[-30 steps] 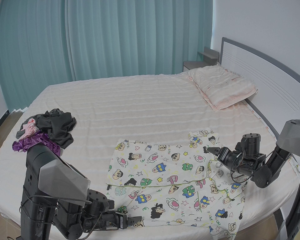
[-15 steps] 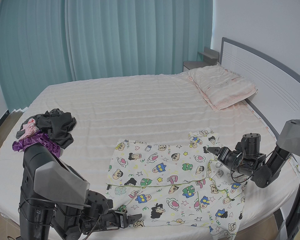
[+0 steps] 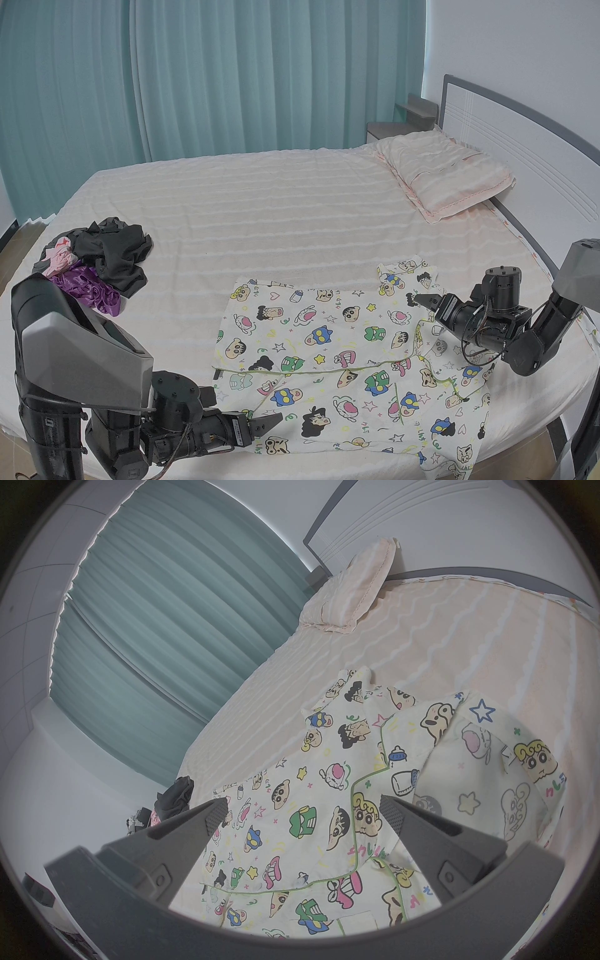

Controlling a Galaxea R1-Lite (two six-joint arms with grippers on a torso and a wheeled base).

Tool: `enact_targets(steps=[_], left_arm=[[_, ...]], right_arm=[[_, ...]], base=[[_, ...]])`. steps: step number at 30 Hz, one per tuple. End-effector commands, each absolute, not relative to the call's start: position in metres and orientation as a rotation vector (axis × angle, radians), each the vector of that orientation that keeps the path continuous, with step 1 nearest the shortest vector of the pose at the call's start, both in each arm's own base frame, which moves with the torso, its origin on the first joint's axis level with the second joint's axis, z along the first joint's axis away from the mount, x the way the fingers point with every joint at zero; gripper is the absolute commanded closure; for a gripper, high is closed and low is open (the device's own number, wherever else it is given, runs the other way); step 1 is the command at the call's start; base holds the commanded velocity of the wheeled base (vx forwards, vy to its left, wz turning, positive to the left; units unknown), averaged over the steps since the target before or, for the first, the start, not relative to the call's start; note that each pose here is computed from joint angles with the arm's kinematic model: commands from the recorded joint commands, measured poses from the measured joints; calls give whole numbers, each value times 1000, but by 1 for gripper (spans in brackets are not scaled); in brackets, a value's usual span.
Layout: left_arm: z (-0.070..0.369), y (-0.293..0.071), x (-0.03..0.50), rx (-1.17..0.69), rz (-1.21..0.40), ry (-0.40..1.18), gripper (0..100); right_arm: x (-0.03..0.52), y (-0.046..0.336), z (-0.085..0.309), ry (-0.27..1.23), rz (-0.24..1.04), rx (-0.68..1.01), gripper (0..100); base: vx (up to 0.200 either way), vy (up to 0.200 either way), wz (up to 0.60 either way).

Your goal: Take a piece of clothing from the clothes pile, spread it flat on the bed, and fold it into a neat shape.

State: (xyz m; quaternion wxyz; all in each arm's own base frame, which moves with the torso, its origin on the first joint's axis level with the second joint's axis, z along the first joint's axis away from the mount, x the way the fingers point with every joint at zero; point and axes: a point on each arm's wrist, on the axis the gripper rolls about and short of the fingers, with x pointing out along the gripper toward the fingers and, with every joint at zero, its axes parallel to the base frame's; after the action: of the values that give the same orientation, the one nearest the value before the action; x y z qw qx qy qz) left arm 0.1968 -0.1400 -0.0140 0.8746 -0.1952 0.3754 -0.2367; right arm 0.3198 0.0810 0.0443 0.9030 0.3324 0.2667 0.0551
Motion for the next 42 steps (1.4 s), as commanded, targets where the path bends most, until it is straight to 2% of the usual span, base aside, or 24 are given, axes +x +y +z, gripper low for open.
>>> enact_targets(steps=[1, 8, 13, 18, 25, 41, 42], left_arm=[[8, -140, 197, -533, -500, 721, 0], [7, -131, 189, -558, -452, 759, 0], [4, -124, 187, -595, -355, 767, 0], [1, -122, 184, -721, -227, 783, 0], [-17, -121, 183, -695, -127, 825, 0], [-29, -129, 200, -706, -119, 797, 0], [-31, -130, 200, -703, -118, 799, 100]], right_arm=[[320, 81, 44, 551, 114, 687, 0], [319, 81, 44, 553, 115, 687, 0], [319, 81, 44, 553, 115, 687, 0], [319, 81, 44, 553, 115, 687, 0], [319, 81, 44, 553, 115, 687, 0], [320, 82, 44, 551, 115, 687, 0], [320, 82, 45, 550, 116, 687, 0]], base=[[0, 0, 0], [0, 0, 0], [0, 0, 0], [0, 0, 0], [0, 0, 0], [0, 0, 0], [0, 0, 0]])
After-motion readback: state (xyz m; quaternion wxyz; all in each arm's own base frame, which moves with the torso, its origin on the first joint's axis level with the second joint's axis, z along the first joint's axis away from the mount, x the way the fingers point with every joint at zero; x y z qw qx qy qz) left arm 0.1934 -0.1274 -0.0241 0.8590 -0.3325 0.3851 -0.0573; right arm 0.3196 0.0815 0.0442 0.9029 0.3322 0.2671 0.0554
